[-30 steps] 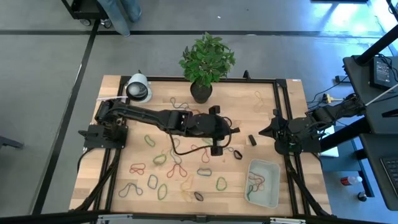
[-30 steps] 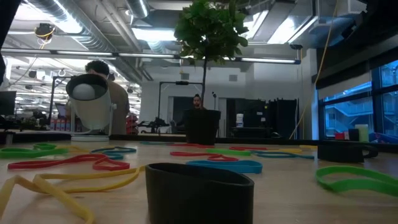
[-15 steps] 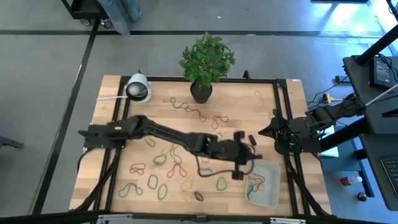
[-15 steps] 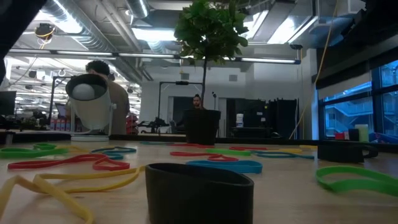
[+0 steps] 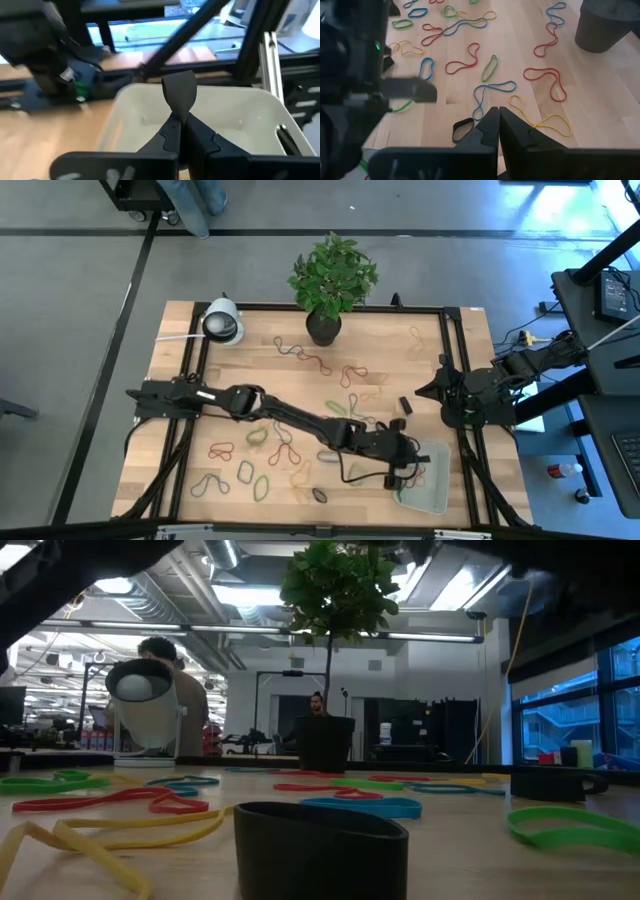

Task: Pick and place rubber bands into bin
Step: Put the black rubber band into the gray bin

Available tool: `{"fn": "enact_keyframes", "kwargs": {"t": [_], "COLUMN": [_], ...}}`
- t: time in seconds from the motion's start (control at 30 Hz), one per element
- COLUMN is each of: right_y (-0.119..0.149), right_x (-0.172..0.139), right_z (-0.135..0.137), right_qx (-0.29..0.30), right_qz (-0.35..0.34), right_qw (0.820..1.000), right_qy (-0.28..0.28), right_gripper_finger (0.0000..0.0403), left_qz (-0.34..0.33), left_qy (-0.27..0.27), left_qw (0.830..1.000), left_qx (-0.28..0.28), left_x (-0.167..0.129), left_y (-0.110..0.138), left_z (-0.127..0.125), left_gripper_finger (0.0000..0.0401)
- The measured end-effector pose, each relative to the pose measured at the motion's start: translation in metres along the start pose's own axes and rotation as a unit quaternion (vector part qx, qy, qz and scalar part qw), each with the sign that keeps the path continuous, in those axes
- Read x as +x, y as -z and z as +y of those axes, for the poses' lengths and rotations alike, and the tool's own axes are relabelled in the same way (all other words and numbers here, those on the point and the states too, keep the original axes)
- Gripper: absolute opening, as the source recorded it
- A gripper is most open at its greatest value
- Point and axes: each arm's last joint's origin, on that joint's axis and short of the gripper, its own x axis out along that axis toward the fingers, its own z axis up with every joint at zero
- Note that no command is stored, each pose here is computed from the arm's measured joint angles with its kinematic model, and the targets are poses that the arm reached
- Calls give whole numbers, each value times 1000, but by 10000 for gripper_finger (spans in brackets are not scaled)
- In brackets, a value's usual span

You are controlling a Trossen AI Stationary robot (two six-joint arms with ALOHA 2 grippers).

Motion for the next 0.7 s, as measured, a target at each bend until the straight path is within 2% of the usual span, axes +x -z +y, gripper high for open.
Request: {"fn": "enact_keyframes", "kwargs": {"t": [0.2,0.33,0.7], "right_y": [0,0,1], "right_x": [0,0,0], "right_z": [0,0,0], "right_qx": [-1,1,0], "right_qz": [1,2,3], "right_qw": [1000,1000,1000], "right_qy": [1,1,1], "right_gripper_finger": [16,16,16], "left_qz": [19,23,6], "left_qy": [29,10,2], "left_qw": [999,999,997], "left_qx": [-19,-41,-82], "left_x": [11,13,13], "left_y": [22,27,24], "left_z": [-6,-8,-7], "left_gripper_finger": [3,13,109]}}
